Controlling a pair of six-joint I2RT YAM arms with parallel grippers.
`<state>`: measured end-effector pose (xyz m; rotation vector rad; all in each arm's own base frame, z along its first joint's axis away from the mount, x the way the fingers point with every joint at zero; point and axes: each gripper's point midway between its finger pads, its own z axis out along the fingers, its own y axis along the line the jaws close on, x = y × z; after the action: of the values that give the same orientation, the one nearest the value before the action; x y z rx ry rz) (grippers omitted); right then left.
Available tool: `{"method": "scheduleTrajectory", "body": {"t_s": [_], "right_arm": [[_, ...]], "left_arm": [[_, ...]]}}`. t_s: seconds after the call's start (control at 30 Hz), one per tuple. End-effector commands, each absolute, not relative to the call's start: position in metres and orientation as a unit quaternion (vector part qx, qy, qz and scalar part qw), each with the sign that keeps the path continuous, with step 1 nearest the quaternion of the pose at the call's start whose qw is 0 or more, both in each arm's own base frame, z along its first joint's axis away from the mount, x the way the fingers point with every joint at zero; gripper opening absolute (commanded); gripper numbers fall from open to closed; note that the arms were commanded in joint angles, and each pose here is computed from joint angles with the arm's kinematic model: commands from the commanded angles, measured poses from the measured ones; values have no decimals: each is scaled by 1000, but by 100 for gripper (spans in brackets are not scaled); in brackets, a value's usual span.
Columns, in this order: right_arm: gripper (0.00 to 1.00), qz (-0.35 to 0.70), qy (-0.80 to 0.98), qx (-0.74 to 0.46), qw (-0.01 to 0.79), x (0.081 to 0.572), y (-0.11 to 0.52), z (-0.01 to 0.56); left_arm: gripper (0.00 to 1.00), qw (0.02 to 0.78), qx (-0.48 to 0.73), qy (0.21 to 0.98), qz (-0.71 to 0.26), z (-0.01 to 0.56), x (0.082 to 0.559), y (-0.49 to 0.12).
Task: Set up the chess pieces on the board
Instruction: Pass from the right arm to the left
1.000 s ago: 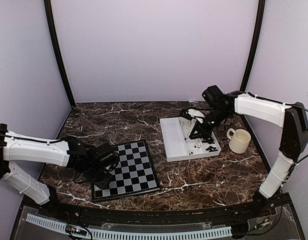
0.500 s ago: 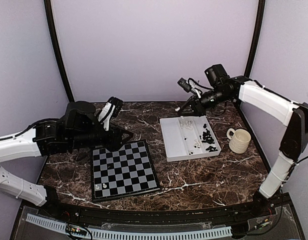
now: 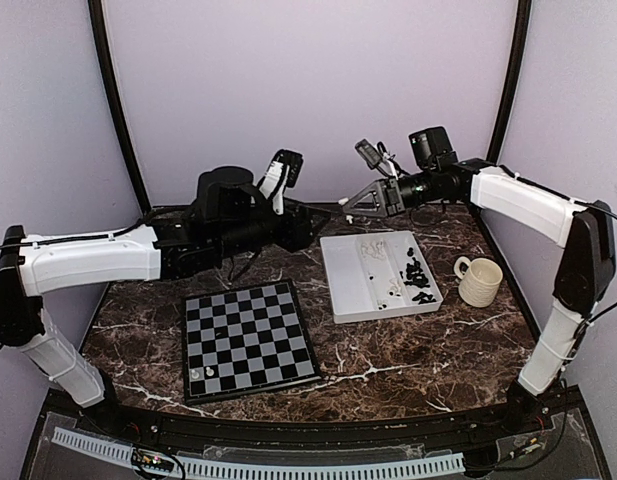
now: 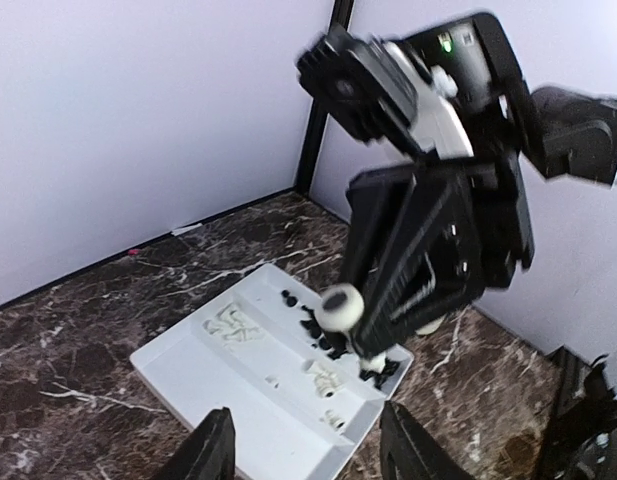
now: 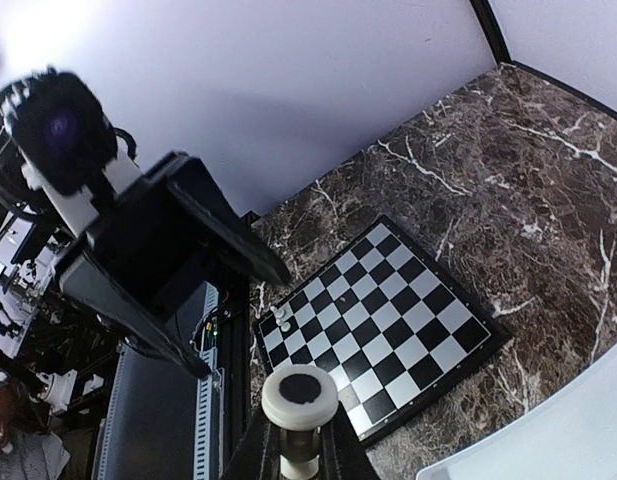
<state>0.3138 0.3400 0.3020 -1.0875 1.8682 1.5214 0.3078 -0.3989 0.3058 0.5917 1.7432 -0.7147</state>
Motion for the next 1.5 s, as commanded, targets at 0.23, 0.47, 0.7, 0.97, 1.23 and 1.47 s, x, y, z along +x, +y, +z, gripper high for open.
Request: {"method": "scheduleTrajectory", "body": {"t_s": [0.23,0.47,0.7,0.97,1.23,1.47], "right_arm": [[7,294,708,-557,320,311,340,255],[6,206,706,-588,336,315,343,250],[6,184,694,-605,344,310,347,255],[7,182,677,-628,337,294,354,255],[7,190,667,-636,338,285,360,262],[7,196,661,-640,338,280,363,264]], "left_arm": [[50,335,197,766,-512,312,310,-398],[43,228,191,790,-537,283,299,-413],[42,191,183,795,-546,269,296,-419],[42,186,176,790,-558,267,298,-424],[41,177,165,793,-559,258,302,-426],[35,174,160,793,-561,253,301,-425]]}}
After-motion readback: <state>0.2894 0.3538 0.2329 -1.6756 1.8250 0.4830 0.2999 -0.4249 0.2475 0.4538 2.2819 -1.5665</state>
